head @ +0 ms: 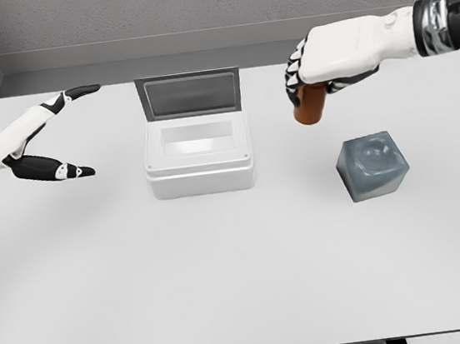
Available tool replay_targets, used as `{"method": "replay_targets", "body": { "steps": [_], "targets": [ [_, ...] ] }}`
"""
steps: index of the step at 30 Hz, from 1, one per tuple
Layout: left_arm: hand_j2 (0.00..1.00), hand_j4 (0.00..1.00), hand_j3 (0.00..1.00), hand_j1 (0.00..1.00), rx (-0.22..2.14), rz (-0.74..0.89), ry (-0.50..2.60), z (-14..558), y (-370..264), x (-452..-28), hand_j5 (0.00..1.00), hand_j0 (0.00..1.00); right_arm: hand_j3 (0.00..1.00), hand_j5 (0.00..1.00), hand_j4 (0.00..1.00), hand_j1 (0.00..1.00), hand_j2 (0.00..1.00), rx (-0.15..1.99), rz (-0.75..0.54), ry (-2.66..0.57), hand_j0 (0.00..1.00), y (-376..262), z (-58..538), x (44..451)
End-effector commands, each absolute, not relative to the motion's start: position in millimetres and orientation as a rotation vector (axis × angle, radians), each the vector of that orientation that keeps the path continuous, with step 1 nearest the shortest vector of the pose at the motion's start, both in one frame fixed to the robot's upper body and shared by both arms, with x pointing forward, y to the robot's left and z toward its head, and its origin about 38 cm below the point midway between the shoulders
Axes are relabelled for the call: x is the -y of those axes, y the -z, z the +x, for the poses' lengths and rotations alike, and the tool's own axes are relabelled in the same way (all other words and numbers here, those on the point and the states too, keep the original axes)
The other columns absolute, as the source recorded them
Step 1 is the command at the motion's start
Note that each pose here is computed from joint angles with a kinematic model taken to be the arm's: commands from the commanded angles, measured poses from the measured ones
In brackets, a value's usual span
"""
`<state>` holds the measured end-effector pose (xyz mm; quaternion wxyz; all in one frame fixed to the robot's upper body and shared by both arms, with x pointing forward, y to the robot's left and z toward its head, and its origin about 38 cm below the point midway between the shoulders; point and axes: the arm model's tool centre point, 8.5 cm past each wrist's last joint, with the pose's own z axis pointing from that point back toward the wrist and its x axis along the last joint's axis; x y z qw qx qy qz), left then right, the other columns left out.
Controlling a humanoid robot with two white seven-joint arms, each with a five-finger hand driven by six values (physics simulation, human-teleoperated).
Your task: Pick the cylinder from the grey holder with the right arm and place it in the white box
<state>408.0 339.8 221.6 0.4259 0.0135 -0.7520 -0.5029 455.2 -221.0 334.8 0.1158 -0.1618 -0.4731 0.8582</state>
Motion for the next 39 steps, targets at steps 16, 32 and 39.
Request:
{"method": "replay_targets", "body": {
  "steps": [16, 32, 39],
  "targets": [
    [1.0, 1.0, 1.0, 1.0, 1.875, 0.031, 1.232, 412, -223, -339, 1.0, 1.0, 0.52, 0.52, 0.52, 0.52, 0.52, 1.405, -0.405, -2.517, 0.52, -317, 482, 174],
    [1.0, 1.0, 1.0, 1.0, 1.867, 0.022, 1.191, 419, -220, -336, 1.0, 1.0, 0.52, 0.52, 0.52, 0.52, 0.52, 1.435, -0.363, -2.522, 0.52, -310, 496, 132],
    [1.0, 1.0, 1.0, 1.0, 1.863, 0.001, 1.193, 429, -217, -327, 1.0, 1.0, 0.52, 0.52, 0.52, 0.52, 0.52, 1.448, -0.366, -2.53, 0.52, -314, 497, 122]
  ]
}}
